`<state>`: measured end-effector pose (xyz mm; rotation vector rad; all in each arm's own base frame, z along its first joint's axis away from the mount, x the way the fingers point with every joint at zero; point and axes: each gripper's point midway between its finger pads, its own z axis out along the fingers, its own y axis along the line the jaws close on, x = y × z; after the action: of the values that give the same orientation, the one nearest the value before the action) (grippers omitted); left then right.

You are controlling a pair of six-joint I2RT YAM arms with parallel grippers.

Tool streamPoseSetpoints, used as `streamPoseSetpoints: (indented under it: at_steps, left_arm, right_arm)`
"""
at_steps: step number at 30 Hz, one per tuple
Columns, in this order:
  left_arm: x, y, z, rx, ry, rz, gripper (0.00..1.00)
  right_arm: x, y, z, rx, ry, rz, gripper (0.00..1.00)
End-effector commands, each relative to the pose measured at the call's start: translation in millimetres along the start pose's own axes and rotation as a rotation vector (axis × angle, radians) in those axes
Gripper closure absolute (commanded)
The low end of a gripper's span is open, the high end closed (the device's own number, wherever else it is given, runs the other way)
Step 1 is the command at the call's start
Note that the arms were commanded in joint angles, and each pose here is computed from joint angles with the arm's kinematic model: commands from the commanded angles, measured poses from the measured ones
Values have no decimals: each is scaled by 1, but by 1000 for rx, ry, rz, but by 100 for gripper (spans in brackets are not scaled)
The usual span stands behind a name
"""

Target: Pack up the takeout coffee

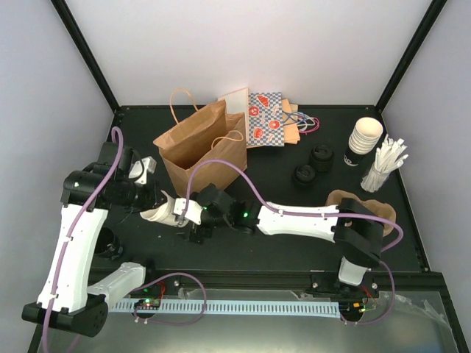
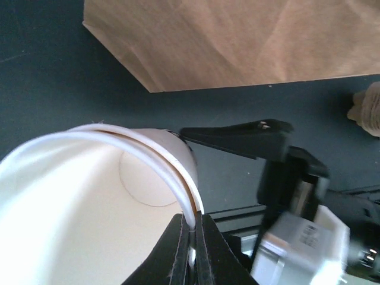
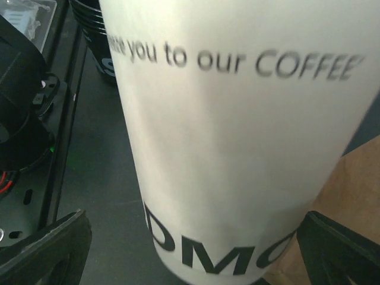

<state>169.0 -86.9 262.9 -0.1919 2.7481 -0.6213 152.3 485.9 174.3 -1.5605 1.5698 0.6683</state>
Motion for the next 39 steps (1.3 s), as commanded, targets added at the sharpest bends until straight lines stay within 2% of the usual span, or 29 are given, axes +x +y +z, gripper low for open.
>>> streamPoseSetpoints:
  at_steps: [1,8,12,14,23,39]
  left_arm:
    - [7,-17,-16,72,-1,19,98]
    - [10,-20,-16,97,9,27,98]
    - [10,-19,-15,88,9,29,98]
    - [9,-18,-16,81,6,28,98]
    - [3,-15,-23,45,-31,32,98]
    - [1,-4,-20,-9,-44,23,98]
  right_arm:
    - [-14,-8,9,38,-46,13,4]
    - [-16,-12,21,71,-42,9,20]
    - [-14,-10,21,75,-40,10,38]
    - [-12,-11,21,78,-35,10,44]
    - [9,-8,22,86,3,12,45]
    - [35,-8,19,119,33,36,35]
